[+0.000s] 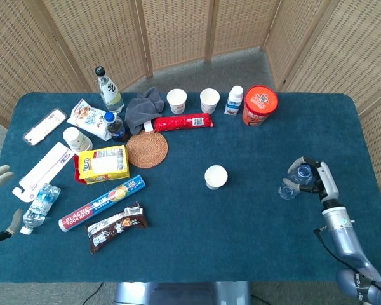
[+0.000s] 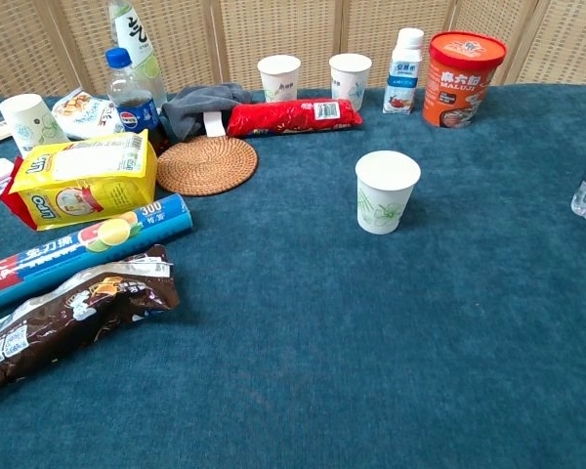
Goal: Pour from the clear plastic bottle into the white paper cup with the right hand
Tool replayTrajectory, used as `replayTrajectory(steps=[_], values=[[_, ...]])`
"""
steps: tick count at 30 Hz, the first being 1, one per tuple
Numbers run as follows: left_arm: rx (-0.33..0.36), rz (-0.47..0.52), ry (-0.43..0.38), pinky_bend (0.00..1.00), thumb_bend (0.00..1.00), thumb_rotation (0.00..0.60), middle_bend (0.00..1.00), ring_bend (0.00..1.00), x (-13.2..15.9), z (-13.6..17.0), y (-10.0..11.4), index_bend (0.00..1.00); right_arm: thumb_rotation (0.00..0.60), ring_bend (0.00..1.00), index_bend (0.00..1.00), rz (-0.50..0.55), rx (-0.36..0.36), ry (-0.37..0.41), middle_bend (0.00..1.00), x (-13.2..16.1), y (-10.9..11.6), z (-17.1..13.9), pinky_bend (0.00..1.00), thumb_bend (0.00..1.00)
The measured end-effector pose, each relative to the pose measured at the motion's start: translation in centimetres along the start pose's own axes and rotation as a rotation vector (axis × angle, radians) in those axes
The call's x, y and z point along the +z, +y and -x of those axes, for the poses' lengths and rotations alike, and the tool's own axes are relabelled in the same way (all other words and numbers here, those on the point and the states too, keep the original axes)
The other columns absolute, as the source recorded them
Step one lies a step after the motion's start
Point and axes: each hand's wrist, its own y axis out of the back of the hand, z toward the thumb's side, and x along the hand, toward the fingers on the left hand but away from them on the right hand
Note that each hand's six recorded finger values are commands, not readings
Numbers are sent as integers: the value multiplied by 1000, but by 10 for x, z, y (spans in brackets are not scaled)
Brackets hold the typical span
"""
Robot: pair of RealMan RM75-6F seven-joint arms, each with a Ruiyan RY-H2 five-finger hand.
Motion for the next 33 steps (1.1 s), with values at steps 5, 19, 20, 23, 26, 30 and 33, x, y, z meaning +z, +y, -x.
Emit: replayTrajectory(steps=[5, 19, 20, 23, 26, 30, 33], values=[[5, 9, -8, 69, 504, 456, 131, 99, 4, -3, 2, 131, 600, 530, 706, -82, 33, -2, 691, 12, -7, 3, 594, 236], [7, 10, -34, 69, 503, 456, 131, 98, 11, -8, 2, 131, 600, 530, 706, -317, 89, -22, 690, 49, -34, 28, 594, 231], [6, 10, -36, 69, 504, 454, 131, 99, 12, -9, 1, 131, 600, 530, 707, -329, 95, -23, 690, 51, -36, 29, 594, 232], [4, 12, -37, 69, 504, 455, 131, 98, 12, -9, 0, 131, 600, 531, 707, -366, 110, -25, 690, 58, -43, 34, 594, 232], [2, 13, -38, 69, 503, 455, 131, 98, 11, -9, -1, 132, 600, 540, 709, -399, 127, -22, 690, 65, -51, 38, 593, 233], [1, 14, -36, 69, 504, 456, 131, 99, 10, -9, -3, 131, 600, 540, 712, -428, 158, -15, 690, 73, -64, 43, 593, 234], [1, 12, -34, 69, 503, 455, 131, 99, 9, -8, -3, 131, 600, 540, 713, -448, 185, -7, 690, 77, -74, 46, 594, 233]])
